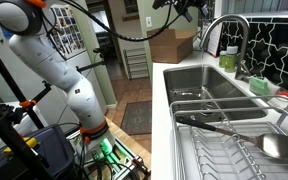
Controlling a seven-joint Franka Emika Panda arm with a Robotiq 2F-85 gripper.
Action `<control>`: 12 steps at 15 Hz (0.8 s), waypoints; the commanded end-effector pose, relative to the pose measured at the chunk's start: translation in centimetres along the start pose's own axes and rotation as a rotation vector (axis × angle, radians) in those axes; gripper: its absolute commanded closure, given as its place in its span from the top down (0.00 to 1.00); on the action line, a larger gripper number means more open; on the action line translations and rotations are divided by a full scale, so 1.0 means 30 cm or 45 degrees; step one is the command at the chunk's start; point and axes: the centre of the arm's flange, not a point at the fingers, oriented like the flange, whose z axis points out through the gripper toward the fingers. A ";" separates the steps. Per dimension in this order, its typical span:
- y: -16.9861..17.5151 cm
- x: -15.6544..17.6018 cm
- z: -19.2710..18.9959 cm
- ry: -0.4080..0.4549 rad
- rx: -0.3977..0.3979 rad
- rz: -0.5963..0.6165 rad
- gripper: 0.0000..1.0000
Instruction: Move the faucet head to the left and then open the tap
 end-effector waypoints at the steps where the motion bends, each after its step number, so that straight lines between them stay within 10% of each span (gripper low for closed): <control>1: 0.025 -0.014 -0.010 0.003 -0.007 0.016 1.00; 6: 0.020 -0.026 -0.001 -0.006 -0.004 0.014 1.00; 12: 0.256 0.137 0.320 -0.269 0.022 0.206 1.00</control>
